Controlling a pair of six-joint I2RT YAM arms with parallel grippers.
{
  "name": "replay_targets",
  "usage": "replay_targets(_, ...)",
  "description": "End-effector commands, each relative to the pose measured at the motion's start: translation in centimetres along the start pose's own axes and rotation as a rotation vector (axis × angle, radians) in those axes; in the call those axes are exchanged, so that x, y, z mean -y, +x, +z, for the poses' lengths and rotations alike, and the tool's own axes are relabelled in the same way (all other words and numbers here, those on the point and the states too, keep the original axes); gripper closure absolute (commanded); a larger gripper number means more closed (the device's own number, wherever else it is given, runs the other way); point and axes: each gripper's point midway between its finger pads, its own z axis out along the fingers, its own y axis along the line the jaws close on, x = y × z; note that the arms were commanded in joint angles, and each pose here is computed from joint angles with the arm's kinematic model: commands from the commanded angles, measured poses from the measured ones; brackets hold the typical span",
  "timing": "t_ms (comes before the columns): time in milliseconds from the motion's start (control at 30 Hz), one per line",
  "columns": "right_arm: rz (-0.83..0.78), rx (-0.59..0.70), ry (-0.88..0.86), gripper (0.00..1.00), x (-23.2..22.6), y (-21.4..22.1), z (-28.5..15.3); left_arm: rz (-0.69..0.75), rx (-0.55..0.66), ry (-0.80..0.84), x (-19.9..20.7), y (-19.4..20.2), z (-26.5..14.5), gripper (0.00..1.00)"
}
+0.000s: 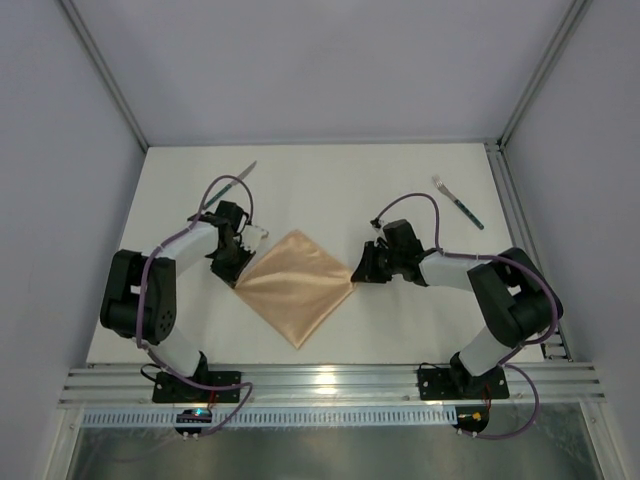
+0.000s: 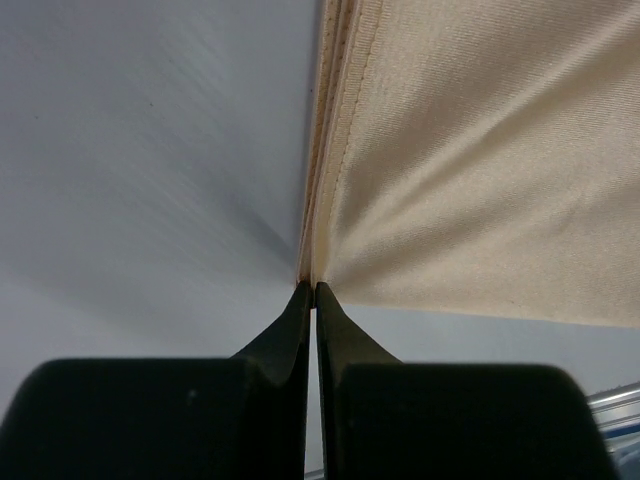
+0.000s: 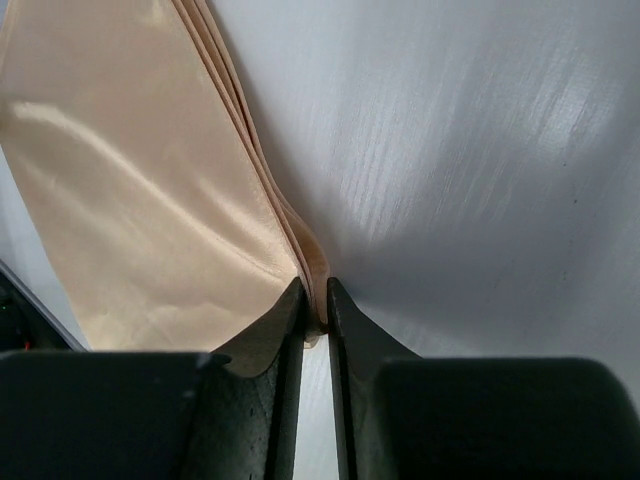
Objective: Fold the napkin into a case and place the utensils inside
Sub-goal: Smooth out the square-folded napkin at the center of the board.
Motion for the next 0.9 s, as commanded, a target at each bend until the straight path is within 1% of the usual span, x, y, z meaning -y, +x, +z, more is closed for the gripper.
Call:
replay_targets(0, 0.020, -0.034, 0.047, 0.82, 1.4, 1.4, 0.3, 0.019, -0.040, -0.032, -0.8, 0.6, 0.8, 1.00)
replay_targets(133, 0.012, -0.026, 0.052, 0.81, 1.3, 1.2, 0.1, 0.029, -0.060, -0.051, -1.3, 0.8, 1.5, 1.00)
replay_targets(167, 0.003, -0.020, 0.063, 0.78, 1.5, 1.1, 0.0, 0.029, -0.061, -0.054, -1.3, 0.8, 1.6, 1.00)
replay_targets(200, -0.008, -0.011, 0.070, 0.68, 1.4, 0.6, -0.4, 0.029, -0.066, -0.052, -1.3, 1.0, 1.7, 1.00)
replay_targets(233, -0.024, -0.001, 0.081, 0.64, 1.3, 0.3, -0.8, 0.030, -0.064, -0.051, -1.3, 1.0, 1.8, 1.00)
replay_targets(267, -0.047, 0.004, 0.130, 0.59, 2.0, 0.2, -1.4, 0.032, -0.061, -0.052, -1.3, 1.0, 1.8, 1.00)
replay_targets(300, -0.081, 0.053, 0.126, 0.55, 1.2, -1.0, -2.5, 0.032, -0.058, -0.052, -1.2, 1.1, 1.7, 1.00)
replay_targets(333, -0.106, 0.082, 0.134, 0.48, 1.0, -1.7, -3.3, 0.032, -0.055, -0.053, -1.2, 1.1, 1.6, 1.00)
replay_targets(400, -0.199, 0.134, 0.170, 0.42, 0.6, -2.2, -4.8, 0.033, -0.042, -0.045, -1.0, 1.0, 1.5, 1.00)
replay_targets(433, -0.251, 0.195, 0.152, 0.40, -0.9, -3.1, -6.2, 0.033, -0.036, -0.045, -1.0, 1.0, 1.4, 1.00)
replay_targets(467, -0.340, 0.198, 0.136, 0.40, -2.2, -2.3, -6.5, 0.032, -0.029, -0.045, -0.9, 0.8, 1.3, 1.00)
replay_targets(500, -0.395, 0.224, 0.143, 0.40, -3.0, -2.1, -6.9, 0.034, -0.025, -0.048, -0.9, 0.8, 1.3, 1.00)
replay_targets(533, -0.456, 0.265, 0.090, 0.42, -5.0, -2.2, -7.5, 0.032, -0.022, -0.049, -1.0, 0.7, 1.2, 1.00)
replay_targets(567, -0.563, 0.234, 0.019, 0.49, -7.1, 0.1, -7.0, 0.032, -0.018, -0.052, -1.0, 0.6, 1.2, 1.00)
replay_targets(600, -0.623, 0.230, -0.115, 0.64, -9.9, 1.2, -6.8, 0.028, -0.013, -0.052, -1.0, 0.4, 1.2, 1.00)
replay_targets(633, -0.661, 0.201, -0.190, 0.72, -11.1, 2.6, -6.3, 0.027, -0.011, -0.051, -1.0, 0.4, 1.3, 1.00)
replay_targets(667, -0.717, 0.144, -0.292, 0.81, -13.0, 4.7, -6.1, 0.025, -0.008, -0.052, -1.1, 0.3, 1.3, 1.00)
replay_targets(700, -0.736, 0.077, -0.302, 0.87, -13.0, 6.1, -5.0, 0.023, -0.013, -0.049, -1.0, 0.3, 1.5, 1.00)
replay_targets(733, -0.768, 0.063, -0.330, 0.94, -14.4, 6.1, -4.8, 0.016, -0.013, -0.047, -1.0, 0.3, 1.5, 1.00)
replay_targets(767, -0.812, 0.017, -0.360, 0.96, -15.2, 7.7, -4.3, 0.016, -0.015, -0.048, -1.0, 0.3, 1.6, 1.00)
replay_targets(867, -0.904, -0.056, -0.400, 0.96, -16.1, 10.0, -2.7, 0.018, -0.009, -0.049, -1.0, 0.4, 1.7, 1.00)
